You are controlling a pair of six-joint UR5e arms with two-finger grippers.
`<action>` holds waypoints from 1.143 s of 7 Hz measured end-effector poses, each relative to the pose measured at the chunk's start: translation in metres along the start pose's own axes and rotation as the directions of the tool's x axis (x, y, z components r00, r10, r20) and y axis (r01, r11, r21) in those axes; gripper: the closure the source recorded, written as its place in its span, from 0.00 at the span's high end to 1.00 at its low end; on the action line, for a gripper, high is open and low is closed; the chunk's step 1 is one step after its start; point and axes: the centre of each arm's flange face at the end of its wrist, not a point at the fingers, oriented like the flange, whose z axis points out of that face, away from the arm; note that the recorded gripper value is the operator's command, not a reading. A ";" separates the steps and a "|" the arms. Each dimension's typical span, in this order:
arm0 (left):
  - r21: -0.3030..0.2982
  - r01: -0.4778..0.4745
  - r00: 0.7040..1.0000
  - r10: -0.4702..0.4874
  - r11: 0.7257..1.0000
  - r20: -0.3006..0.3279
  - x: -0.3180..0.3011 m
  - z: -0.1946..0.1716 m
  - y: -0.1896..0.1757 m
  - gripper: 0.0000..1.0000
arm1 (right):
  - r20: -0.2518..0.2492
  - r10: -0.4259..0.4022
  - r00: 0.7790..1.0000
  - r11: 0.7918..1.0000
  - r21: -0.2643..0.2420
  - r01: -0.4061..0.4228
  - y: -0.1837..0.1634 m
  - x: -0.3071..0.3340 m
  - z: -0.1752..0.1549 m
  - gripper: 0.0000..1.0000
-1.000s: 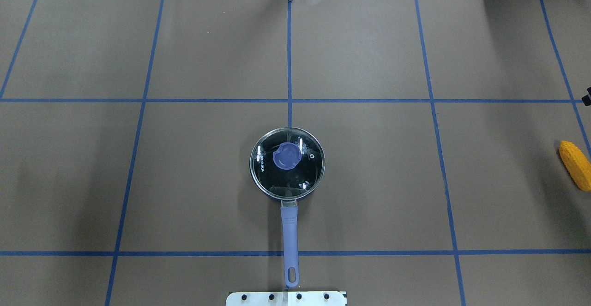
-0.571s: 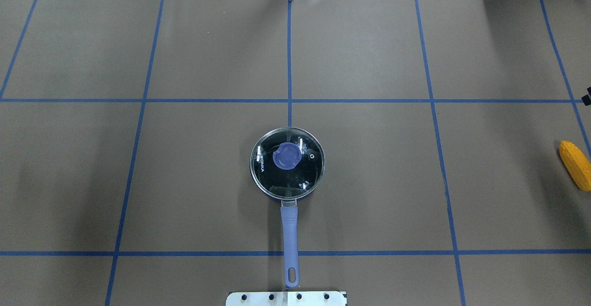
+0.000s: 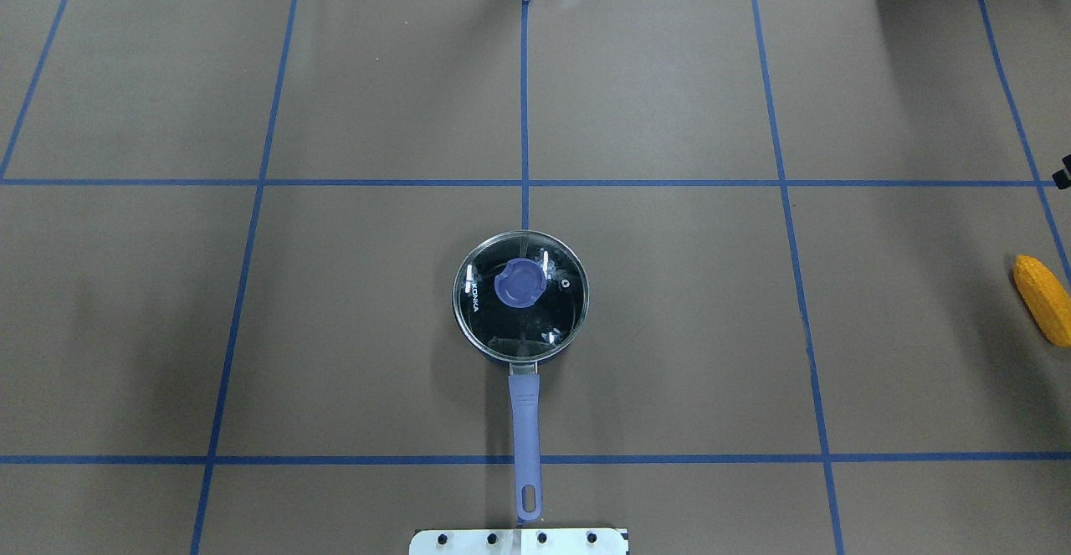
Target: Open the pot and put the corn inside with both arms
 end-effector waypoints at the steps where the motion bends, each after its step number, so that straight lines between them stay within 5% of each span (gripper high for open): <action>1: 0.005 0.017 1.000 -0.017 1.000 -0.006 0.021 -0.009 -0.021 0.99 | 0.005 0.000 1.000 1.000 0.001 0.000 0.001 -0.001 0.000 1.00; 5: -0.072 0.022 1.000 -0.024 0.997 -0.017 0.196 -0.069 -0.099 0.99 | 0.066 -0.041 0.997 0.998 0.043 0.039 0.026 0.004 0.010 1.00; 8: -0.089 0.083 0.996 -0.086 0.993 -0.036 0.296 -0.074 -0.117 0.99 | 0.077 -0.053 0.996 0.998 0.045 0.049 0.043 0.011 0.021 1.00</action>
